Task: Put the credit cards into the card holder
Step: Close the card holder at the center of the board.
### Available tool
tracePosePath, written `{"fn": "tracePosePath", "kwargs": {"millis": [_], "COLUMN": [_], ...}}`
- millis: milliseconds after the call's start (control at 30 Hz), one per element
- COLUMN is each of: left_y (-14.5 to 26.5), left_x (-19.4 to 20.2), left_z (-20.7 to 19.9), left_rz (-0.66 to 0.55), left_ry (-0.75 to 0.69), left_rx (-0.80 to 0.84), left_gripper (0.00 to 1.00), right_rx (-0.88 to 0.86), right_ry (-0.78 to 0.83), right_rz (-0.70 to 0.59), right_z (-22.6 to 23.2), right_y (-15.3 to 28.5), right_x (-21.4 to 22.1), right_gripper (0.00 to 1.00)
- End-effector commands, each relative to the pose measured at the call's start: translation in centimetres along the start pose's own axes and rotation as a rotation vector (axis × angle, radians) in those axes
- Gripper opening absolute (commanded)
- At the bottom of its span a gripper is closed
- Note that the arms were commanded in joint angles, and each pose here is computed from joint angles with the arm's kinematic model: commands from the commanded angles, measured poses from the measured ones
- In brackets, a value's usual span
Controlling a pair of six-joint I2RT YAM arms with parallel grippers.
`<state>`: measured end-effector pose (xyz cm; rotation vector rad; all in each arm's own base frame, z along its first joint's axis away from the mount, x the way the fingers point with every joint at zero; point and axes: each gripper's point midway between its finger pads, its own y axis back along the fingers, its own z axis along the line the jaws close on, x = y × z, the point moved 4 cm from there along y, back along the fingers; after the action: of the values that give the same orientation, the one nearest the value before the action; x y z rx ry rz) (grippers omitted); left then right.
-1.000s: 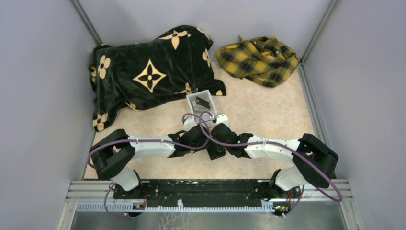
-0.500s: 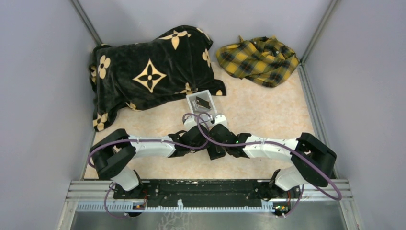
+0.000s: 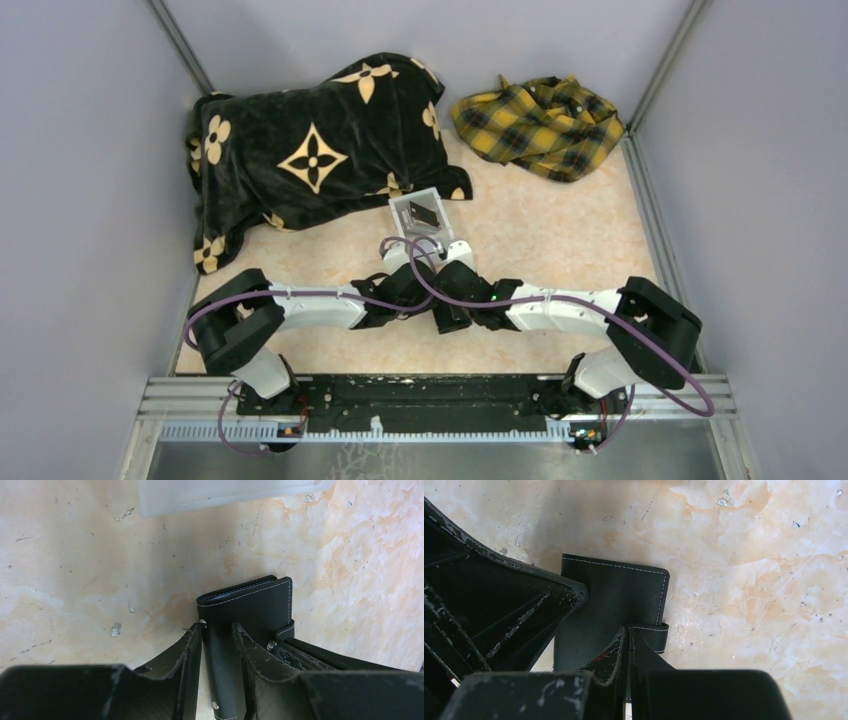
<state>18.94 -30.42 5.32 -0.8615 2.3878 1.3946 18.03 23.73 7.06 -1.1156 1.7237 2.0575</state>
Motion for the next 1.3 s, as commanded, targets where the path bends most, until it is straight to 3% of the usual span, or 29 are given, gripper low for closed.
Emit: {"fn": "tracePosePath", "kwargs": {"millis": [0, 1267], "left_y": [-0.4, -0.2], "left_x": [3.0, 3.8], "left_z": [4.0, 4.6], "left_rz": [0.12, 0.145], "left_ry": [-0.042, 0.027], "left_rx": [-0.119, -0.105], "left_gripper": [0.34, 0.28], "right_rx": [-0.031, 0.042], "right_ry": [-0.006, -0.012], "right_rz": [-0.012, 0.009], "right_z": [1.4, 0.6], "right_y": [0.2, 0.1], "right_x": [-1.0, 3.3], "right_gripper": [0.0, 0.0]}}
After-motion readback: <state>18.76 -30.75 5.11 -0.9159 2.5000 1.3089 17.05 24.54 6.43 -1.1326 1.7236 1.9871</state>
